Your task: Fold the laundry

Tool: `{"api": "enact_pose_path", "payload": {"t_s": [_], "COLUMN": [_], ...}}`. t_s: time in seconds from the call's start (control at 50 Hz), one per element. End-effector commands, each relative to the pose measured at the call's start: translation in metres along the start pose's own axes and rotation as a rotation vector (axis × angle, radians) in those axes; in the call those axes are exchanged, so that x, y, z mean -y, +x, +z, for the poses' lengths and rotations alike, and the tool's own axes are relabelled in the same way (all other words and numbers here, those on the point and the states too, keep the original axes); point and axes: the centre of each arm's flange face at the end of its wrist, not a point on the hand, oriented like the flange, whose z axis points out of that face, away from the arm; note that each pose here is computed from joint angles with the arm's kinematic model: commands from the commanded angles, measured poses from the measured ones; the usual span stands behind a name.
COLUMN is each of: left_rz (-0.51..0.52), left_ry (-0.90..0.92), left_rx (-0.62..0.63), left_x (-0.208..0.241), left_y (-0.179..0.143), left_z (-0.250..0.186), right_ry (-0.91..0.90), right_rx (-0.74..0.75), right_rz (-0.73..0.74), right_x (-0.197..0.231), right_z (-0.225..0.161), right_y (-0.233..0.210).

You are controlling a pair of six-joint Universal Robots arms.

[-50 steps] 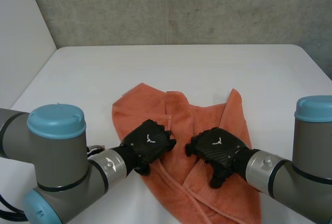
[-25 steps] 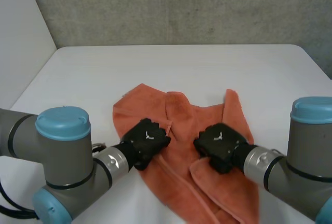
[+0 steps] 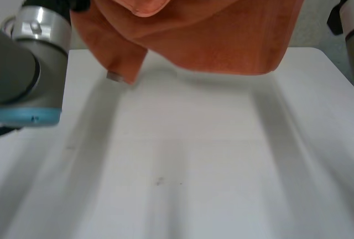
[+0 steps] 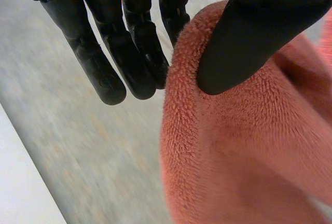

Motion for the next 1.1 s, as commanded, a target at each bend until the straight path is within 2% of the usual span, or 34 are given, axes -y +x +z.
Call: {"api": "enact_pose_path", "payload": {"t_s": [0.02,0.2,0.24,0.26,0.34,0.5,0.64,0.7,0.8,0.96,1.1], "left_rz": [0.033,0.066,0.069,0.071,0.070,0.064,0.054,0.051,0.113,0.143,0.133], "left_ry": [-0.257,-0.621,-0.648,-0.694,-0.741,-0.681,-0.659,-0.616,-0.570,-0.579,-0.667], "left_rx": [-0.112,-0.283,-0.305,-0.367,-0.437,-0.398,-0.316,-0.356,-0.477,-0.662,-0.739], "left_x": [-0.064,-0.126,-0.127,-0.124,-0.115,-0.100,-0.113,-0.120,-0.135,-0.165,-0.182], "left_y": [0.019,0.041,0.044,0.054,0.062,0.054,0.026,0.012,-0.007,-0.002,0.006], "left_z": [-0.064,-0.161,-0.168,-0.184,-0.199,-0.177,-0.142,-0.122,-0.109,-0.107,-0.102], "right_ry": [-0.212,-0.614,-0.716,-0.730,-0.746,-0.755,-0.759,-0.768,-0.785,-0.798,-0.816], "right_rx": [0.104,0.157,0.175,0.177,0.148,0.120,0.118,0.119,0.128,0.134,0.141], "right_rz": [-0.034,-0.133,-0.215,-0.228,-0.277,-0.279,-0.275,-0.273,-0.267,-0.262,-0.260], "right_x": [-0.052,-0.128,-0.147,-0.150,-0.151,-0.153,-0.155,-0.157,-0.164,-0.169,-0.174], "right_z": [-0.038,-0.099,-0.114,-0.116,-0.117,-0.116,-0.117,-0.119,-0.122,-0.124,-0.128], "right_y": [0.006,0.019,0.022,0.023,0.039,0.049,0.050,0.050,0.049,0.048,0.047]}}
